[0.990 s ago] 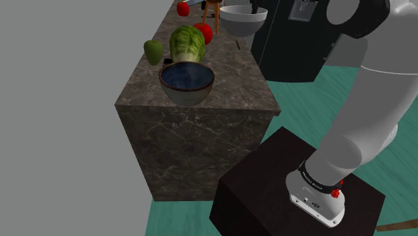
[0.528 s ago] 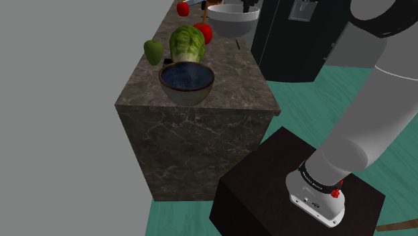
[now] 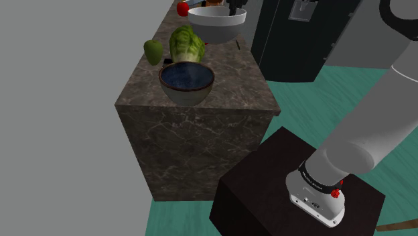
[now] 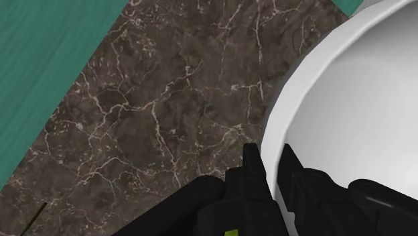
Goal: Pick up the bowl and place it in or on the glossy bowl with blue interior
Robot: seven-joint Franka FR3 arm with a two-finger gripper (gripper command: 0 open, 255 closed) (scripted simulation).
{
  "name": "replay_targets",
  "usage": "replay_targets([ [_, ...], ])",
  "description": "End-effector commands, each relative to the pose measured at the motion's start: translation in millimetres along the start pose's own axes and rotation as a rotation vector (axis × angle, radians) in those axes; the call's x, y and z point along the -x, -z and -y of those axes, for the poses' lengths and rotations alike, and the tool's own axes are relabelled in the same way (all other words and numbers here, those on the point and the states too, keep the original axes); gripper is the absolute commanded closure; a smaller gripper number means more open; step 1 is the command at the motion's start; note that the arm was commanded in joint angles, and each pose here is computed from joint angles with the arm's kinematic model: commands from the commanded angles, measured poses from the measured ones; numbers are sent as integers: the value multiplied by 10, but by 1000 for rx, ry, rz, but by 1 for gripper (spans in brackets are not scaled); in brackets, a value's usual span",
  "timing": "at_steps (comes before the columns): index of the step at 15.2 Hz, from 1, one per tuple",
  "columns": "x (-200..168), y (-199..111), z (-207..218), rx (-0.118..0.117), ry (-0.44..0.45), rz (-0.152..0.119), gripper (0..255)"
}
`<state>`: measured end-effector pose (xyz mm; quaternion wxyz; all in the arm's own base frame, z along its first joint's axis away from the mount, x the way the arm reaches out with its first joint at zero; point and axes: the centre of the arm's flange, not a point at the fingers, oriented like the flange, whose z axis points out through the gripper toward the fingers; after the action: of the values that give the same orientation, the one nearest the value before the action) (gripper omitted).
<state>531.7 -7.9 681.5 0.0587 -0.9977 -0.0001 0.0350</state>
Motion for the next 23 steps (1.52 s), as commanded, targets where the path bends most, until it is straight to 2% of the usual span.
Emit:
replay_targets([
  [1, 53, 30, 270, 0, -1, -1, 255],
  [10, 284, -12, 1408, 0, -1, -1, 255],
  [23, 236, -692, 1327, 0, -1, -1, 255],
])
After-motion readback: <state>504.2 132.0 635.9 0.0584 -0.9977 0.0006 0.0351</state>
